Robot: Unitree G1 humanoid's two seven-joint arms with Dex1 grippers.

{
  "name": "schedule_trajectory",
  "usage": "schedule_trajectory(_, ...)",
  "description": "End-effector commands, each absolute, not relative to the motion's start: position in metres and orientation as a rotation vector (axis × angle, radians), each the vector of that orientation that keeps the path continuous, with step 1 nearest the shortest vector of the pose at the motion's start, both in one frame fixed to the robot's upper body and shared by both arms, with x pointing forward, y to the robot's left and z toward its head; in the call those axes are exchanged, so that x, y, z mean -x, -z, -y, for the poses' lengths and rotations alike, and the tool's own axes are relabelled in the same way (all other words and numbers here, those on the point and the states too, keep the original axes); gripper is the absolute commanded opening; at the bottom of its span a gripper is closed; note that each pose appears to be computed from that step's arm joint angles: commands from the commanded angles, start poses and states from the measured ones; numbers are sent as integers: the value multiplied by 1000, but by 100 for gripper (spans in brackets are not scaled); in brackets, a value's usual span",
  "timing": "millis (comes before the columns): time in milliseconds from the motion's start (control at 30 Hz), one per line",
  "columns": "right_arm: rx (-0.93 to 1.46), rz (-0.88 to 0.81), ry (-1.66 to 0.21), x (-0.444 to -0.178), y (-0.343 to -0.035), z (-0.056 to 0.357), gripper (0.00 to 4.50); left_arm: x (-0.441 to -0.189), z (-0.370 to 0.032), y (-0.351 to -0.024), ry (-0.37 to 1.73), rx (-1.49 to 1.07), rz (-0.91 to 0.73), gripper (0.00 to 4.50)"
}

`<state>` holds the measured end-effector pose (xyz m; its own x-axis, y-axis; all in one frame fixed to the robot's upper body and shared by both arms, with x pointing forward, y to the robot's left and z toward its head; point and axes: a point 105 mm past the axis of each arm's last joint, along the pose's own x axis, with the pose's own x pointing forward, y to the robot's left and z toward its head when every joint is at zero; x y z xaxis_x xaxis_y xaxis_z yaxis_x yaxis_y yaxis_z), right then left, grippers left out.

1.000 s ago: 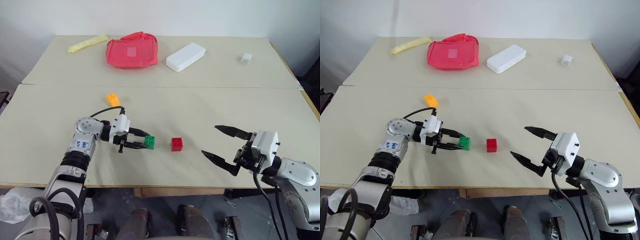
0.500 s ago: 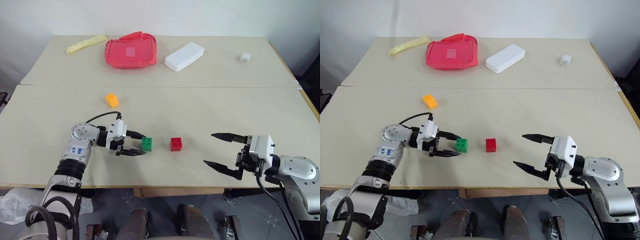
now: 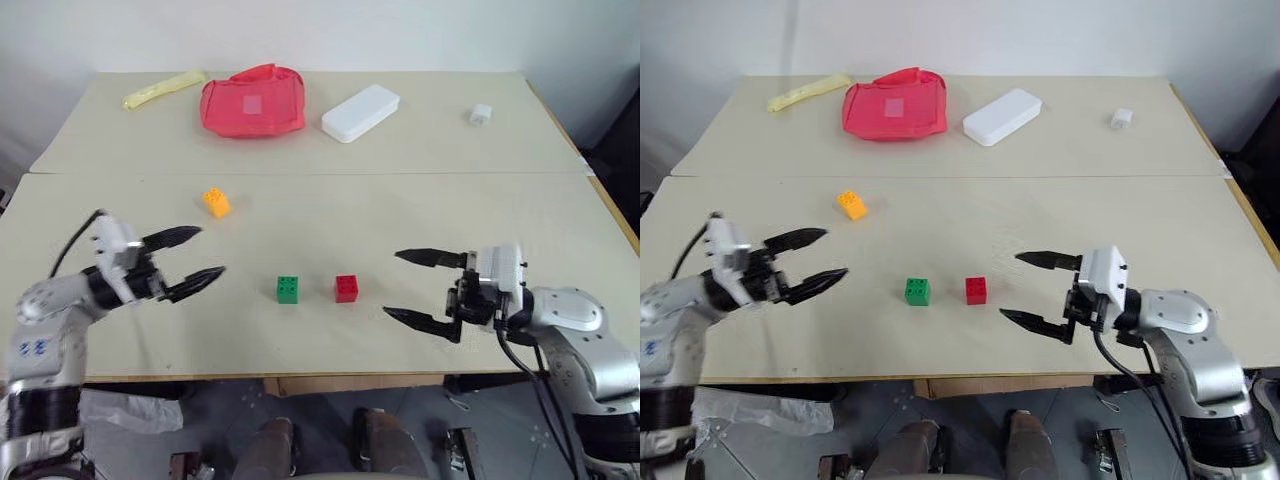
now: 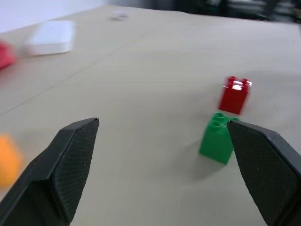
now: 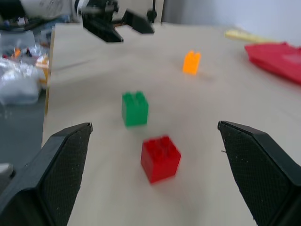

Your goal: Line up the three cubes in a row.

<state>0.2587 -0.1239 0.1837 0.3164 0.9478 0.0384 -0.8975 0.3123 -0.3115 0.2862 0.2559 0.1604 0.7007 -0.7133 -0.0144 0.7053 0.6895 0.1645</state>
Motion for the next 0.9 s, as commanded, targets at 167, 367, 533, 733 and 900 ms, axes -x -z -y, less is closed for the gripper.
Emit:
schedule_trajectory(167,259,388,-1213,-264,-203,110,450,-250,-334,-127,301,-85,54,449)
schedule_trajectory(367,266,405,-1191,-270,-203,112,450,-235,-347,-124,117,-19,123,449)
schedule_trajectory(533,274,388,-1198,-273,-200,111,450,-288,-304,-144,288,-17,168,449)
schedule_trajectory(733,288,342,-1208,-271,-190,110,450,-363,-277,-165,449,-109,150,449)
schedule_trajectory(900,305,325,-1174,-268,-185,112,450,-403,-260,-168,565,-144,63,449)
